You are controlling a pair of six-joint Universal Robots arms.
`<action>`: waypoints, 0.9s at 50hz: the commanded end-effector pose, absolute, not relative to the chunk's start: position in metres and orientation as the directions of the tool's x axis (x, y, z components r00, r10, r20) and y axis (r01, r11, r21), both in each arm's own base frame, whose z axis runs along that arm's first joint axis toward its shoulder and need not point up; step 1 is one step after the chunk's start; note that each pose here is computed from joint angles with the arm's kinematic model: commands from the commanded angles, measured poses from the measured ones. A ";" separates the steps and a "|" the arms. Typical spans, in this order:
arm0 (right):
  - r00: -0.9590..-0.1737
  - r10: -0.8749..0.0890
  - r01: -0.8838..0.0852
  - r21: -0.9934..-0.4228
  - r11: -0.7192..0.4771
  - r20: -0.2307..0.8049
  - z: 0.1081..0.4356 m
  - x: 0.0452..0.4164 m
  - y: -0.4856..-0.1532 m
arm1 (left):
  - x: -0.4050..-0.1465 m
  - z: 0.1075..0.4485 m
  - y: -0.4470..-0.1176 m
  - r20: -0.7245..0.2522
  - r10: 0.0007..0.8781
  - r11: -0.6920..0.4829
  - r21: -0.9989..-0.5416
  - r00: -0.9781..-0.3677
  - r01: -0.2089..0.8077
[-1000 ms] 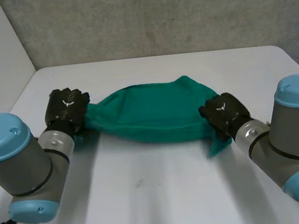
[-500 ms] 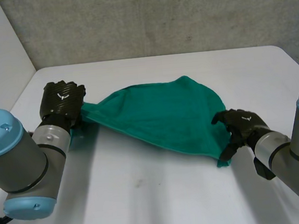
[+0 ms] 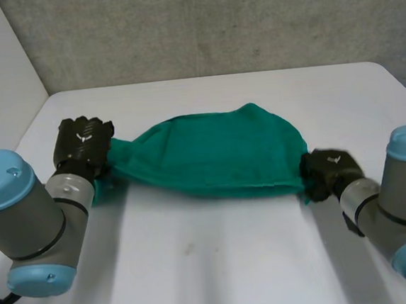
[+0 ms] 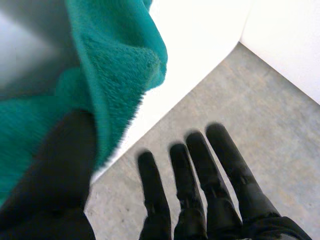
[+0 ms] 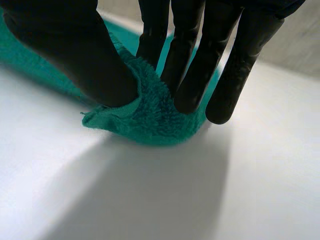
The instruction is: Fold the towel.
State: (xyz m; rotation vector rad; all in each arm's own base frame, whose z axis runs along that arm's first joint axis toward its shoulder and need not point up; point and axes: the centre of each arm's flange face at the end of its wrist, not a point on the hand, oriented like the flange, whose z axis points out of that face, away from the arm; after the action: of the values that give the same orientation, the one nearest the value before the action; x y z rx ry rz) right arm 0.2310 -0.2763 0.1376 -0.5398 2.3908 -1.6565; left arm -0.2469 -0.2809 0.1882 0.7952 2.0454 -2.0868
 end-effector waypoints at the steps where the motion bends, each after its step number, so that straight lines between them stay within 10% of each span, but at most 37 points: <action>1: -0.924 -0.373 -0.146 -0.981 0.129 0.089 0.195 0.227 -0.273 | -0.246 0.161 -0.283 -0.444 0.303 -0.018 -0.887 -0.843 0.461; 15: -0.895 -0.318 -0.337 -0.941 0.020 0.313 0.214 0.207 -0.278 | -0.229 0.136 -0.296 -0.444 0.289 0.086 -0.870 -0.848 0.485; 45: -0.914 -0.240 -0.341 -0.940 0.011 0.328 0.224 0.183 -0.305 | -0.210 0.142 -0.294 -0.369 0.355 0.184 -0.874 -0.859 0.451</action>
State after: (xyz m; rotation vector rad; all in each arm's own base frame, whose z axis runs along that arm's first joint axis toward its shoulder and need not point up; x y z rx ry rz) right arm 0.1993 -0.2888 0.2211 -0.7063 2.2544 -2.1303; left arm -0.2221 -0.2884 0.1436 0.8221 2.3219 -1.8235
